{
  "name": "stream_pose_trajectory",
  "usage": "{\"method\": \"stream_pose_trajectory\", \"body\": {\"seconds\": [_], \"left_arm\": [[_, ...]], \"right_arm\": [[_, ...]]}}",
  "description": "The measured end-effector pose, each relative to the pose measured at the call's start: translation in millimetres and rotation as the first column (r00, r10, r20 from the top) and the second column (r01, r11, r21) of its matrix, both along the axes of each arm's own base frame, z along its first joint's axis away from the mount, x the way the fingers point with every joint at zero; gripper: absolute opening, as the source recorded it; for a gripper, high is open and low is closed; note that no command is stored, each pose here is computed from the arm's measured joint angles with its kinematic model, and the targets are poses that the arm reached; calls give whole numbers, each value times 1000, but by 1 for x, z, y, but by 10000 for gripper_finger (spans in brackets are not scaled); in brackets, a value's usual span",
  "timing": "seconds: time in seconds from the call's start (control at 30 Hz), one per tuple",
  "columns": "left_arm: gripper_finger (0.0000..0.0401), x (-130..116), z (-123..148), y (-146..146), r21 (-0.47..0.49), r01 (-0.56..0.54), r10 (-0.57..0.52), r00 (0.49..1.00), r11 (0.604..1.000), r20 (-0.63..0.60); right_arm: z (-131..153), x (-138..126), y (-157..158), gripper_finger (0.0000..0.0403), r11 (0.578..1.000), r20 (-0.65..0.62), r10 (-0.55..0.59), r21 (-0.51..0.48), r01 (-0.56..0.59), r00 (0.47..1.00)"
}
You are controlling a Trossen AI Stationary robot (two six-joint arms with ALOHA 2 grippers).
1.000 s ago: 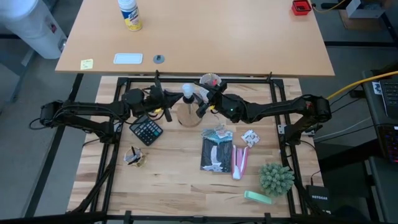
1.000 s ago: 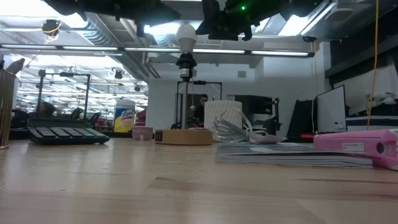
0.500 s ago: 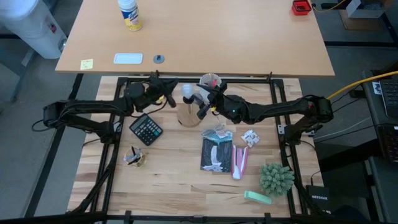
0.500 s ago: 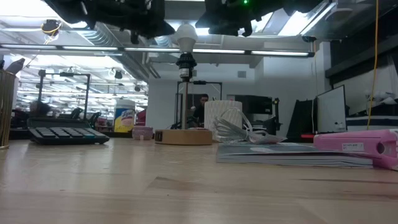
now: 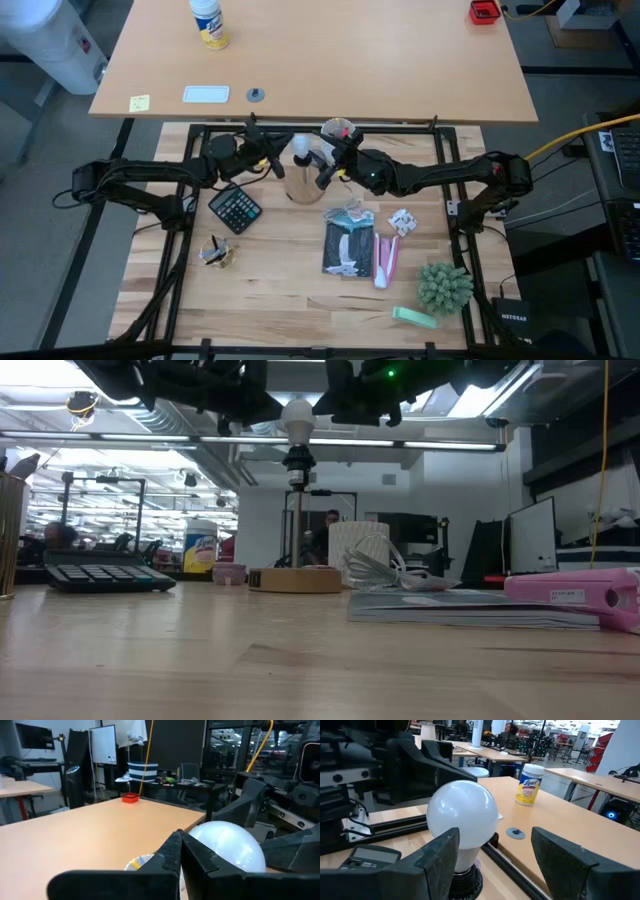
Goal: Screw lightbulb
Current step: Remove the lightbulb from the lamp
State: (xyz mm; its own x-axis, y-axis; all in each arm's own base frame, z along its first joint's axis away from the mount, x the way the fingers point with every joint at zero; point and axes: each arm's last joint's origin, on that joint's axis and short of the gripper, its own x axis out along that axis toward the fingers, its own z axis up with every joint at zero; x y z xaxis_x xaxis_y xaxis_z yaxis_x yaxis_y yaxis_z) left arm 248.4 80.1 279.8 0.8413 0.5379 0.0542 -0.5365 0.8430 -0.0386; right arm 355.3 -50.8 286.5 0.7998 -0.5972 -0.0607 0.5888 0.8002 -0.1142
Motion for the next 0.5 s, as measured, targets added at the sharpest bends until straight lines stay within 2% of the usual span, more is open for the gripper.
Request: {"method": "stream_pose_trajectory", "body": {"seconds": [0.27, 0.5], "left_arm": [[1, 2, -1, -6, -9, 18, -18, 1000, 1000, -3], [1, 2, 0, -8, -26, 32, -32, 999, 999, 7]], "right_arm": [[-1, 0, -1, 255, 1000, -9, -8, -3, 8, 1000], [-1, -1, -3, 255, 998, -14, -61, -8, 61, 998]]}}
